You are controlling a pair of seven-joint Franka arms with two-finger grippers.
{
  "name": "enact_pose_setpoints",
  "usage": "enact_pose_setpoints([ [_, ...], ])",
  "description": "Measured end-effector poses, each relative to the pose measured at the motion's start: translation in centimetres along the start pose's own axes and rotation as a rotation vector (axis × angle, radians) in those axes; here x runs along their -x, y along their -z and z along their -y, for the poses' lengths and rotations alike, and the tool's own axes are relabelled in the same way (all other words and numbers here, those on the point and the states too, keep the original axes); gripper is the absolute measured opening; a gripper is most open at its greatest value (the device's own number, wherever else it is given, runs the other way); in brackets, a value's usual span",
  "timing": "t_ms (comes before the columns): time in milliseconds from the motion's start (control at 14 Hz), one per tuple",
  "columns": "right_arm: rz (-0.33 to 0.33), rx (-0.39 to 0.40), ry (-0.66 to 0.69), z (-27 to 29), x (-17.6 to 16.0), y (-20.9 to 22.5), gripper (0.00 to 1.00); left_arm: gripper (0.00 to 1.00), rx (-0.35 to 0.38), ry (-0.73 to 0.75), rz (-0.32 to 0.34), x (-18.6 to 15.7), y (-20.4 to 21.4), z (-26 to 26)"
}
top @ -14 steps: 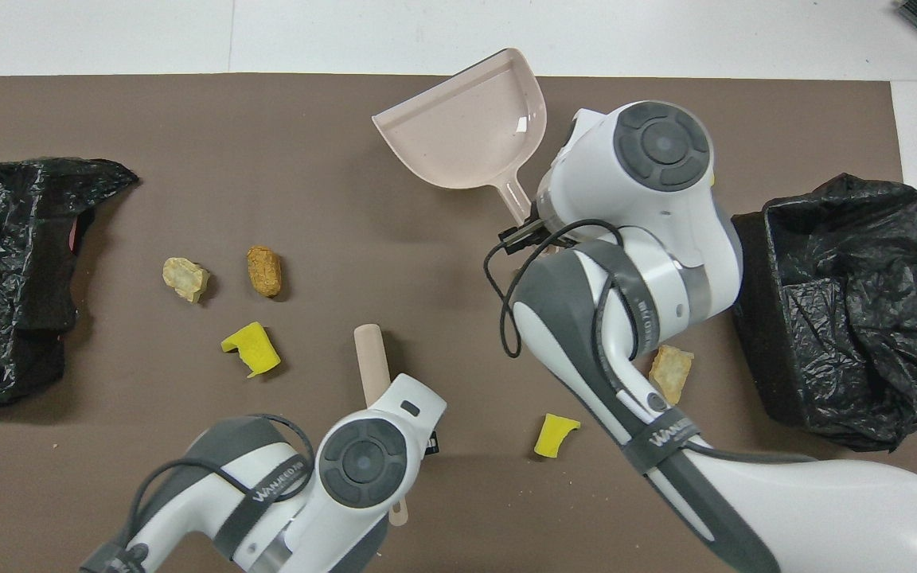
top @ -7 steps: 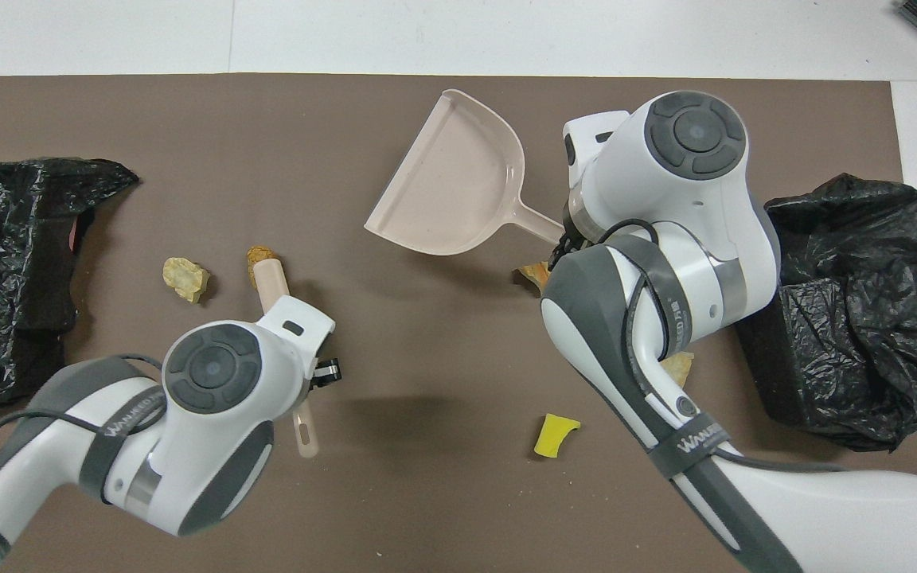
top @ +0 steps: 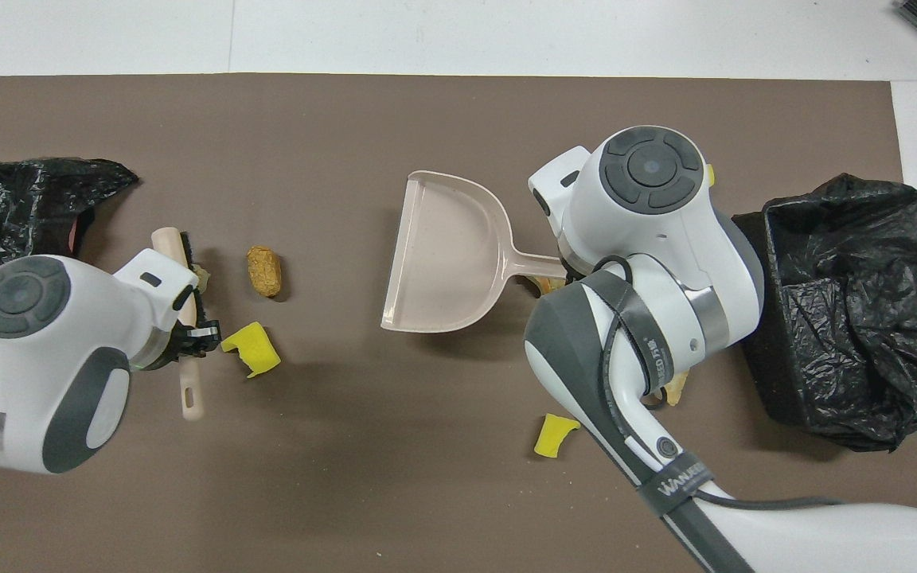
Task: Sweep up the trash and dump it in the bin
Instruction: 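Lower the dustpan near the bread while the left gripper carries the brush over, then sweep the bread chunks into the dustpan with the left gripper's brush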
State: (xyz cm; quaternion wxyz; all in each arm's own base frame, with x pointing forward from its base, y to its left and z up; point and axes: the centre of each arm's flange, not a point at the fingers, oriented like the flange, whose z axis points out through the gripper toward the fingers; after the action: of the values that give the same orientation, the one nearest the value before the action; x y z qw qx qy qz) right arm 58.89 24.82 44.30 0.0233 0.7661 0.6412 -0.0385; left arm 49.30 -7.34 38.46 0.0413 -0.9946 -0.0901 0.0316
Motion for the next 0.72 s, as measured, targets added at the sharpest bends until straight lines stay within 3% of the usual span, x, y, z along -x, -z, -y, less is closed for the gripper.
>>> enact_pose_setpoints([
  [358,0.055,-0.001,0.154,2.1,-3.7,-2.1,0.32,0.26,0.0,-0.043,0.017,-2.4,-1.9,6.8],
  [501,0.089,0.006,0.212,3.8,-6.3,-3.2,0.32,0.26,-0.001,-0.058,0.018,-2.8,-3.1,6.0],
  [716,0.115,0.002,0.229,4.0,-7.0,-4.5,0.32,0.26,-0.003,-0.111,0.013,-2.9,-4.8,3.2],
])
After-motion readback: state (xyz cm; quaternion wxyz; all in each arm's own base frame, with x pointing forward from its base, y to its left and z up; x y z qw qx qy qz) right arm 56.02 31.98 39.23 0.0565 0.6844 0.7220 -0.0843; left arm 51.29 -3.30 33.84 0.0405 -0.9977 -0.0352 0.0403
